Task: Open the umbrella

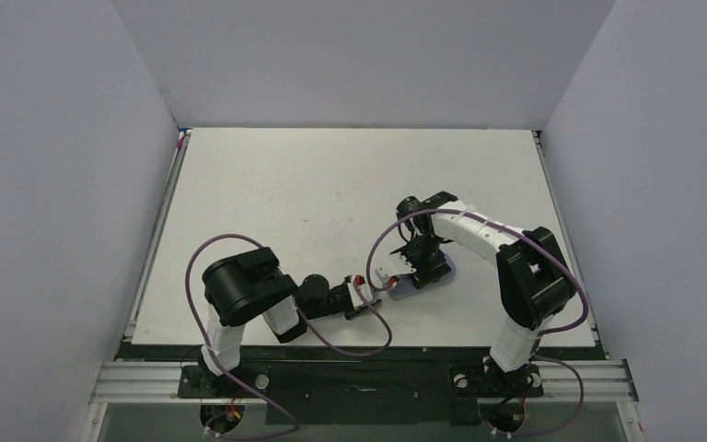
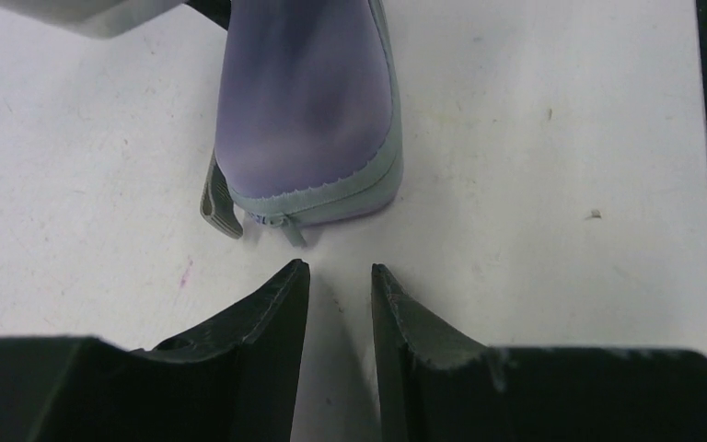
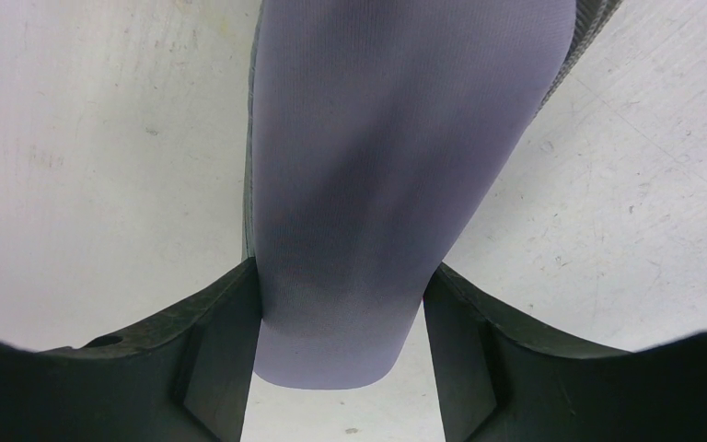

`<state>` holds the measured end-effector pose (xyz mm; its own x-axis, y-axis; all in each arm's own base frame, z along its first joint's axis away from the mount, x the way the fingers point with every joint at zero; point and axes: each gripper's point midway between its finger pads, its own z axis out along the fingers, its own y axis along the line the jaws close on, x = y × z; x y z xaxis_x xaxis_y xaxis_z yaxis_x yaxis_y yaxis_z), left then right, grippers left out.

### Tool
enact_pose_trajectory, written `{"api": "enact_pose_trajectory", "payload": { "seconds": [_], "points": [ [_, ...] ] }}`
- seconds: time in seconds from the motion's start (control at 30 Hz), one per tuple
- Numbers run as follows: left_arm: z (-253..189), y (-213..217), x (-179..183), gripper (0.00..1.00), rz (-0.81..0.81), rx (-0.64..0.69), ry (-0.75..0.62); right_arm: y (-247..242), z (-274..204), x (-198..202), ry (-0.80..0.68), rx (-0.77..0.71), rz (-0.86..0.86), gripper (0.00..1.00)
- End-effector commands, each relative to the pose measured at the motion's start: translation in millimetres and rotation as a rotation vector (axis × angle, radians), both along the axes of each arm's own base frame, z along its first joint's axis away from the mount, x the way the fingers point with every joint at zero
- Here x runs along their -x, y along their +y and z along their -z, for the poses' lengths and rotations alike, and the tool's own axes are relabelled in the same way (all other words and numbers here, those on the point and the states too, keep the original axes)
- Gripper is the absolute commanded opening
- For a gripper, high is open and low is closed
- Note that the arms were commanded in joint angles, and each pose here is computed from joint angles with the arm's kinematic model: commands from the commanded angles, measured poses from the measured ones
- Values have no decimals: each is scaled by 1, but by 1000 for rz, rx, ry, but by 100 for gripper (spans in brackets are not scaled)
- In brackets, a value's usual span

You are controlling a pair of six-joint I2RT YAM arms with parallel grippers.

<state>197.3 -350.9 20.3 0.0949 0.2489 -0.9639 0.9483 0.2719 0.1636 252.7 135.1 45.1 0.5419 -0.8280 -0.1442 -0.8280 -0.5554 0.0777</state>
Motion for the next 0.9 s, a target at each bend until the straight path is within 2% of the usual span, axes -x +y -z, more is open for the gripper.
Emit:
{"api": "enact_pose_trajectory", "payload": {
  "seconds": [0.0,0.43,0.6,0.87],
  "points": [
    [-1,-10,-11,29,-15,34,-56,4,3,9,61,-31,18,44],
    [23,-6,-29,27,-106,-4,-36,1,3,19,97,-39,-4,40],
    [16,-10,-31,12,-105,15,-37,1,4,21,104,-41,-2,38],
    [7,-16,-25,0,-87,33,-43,2,6,21,116,-46,36,34]
  ]
}}
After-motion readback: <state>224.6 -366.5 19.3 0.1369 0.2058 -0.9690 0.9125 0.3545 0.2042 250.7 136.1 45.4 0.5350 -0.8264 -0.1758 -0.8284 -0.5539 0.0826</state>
